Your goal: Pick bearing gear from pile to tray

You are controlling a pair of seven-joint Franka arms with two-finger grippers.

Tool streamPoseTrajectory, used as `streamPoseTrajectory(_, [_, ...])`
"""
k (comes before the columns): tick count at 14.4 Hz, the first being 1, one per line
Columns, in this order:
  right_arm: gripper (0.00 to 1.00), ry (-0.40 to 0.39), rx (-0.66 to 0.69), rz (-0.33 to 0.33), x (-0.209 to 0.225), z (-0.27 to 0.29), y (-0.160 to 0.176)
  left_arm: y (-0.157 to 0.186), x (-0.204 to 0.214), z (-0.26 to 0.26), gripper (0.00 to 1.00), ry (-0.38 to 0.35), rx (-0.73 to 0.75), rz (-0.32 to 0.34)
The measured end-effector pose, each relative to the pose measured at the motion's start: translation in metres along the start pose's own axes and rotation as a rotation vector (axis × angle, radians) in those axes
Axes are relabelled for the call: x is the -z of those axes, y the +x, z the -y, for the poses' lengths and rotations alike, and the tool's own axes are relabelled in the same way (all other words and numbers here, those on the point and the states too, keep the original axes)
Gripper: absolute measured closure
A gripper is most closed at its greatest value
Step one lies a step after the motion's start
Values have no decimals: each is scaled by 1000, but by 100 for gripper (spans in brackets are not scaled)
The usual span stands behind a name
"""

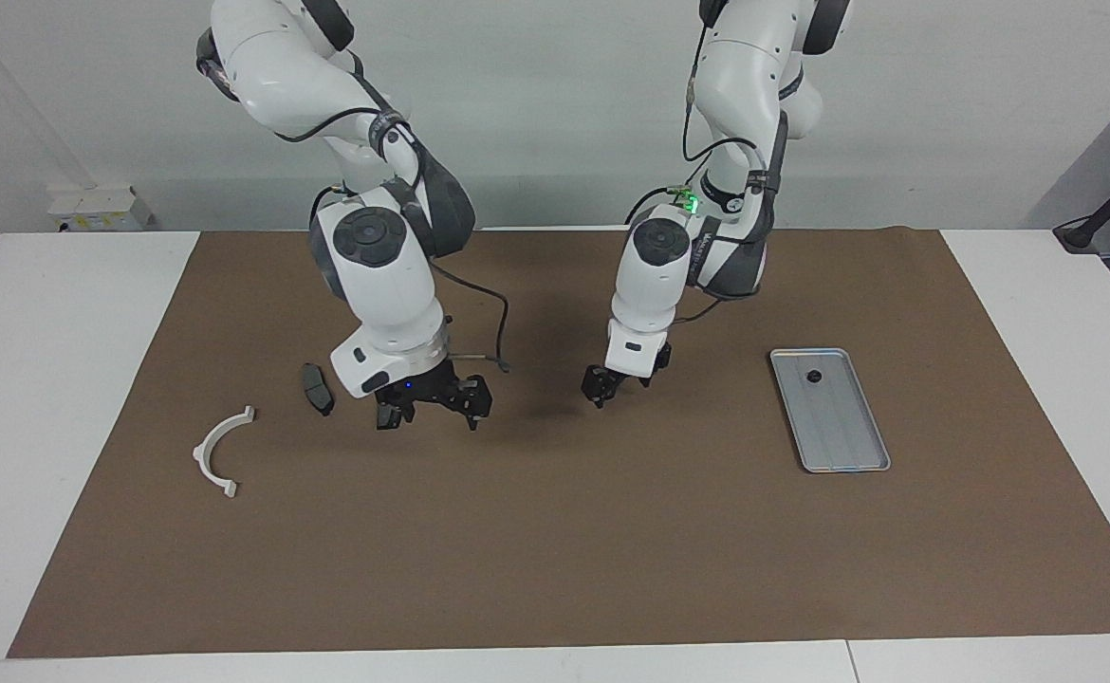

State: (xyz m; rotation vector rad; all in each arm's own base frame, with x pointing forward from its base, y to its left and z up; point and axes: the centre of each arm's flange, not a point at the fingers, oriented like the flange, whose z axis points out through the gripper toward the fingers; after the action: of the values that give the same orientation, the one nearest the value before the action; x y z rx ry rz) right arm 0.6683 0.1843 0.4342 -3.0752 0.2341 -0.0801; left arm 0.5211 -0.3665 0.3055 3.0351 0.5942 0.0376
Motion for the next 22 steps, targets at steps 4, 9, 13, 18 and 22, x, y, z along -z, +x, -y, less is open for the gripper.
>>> streamPoseTrajectory(4, [0,8,59,-2,16,-8,0,-5,-5,-1,10,16,-2,10])
streamPoseTrajectory(9, [0,25,144,23,54,-86,14,-9,-11,1,20,27,-4,17])
streamPoseTrajectory(13, [0,-54,195,45,100,-138,2,-8,-11,2,32,26,14,15])
streamPoseTrajectory(18, [0,-93,177,18,157,-164,-30,-4,-9,5,66,28,28,12])
streamPoseTrajectory(22, [0,-100,162,8,193,-175,-62,20,8,20,66,60,71,13])
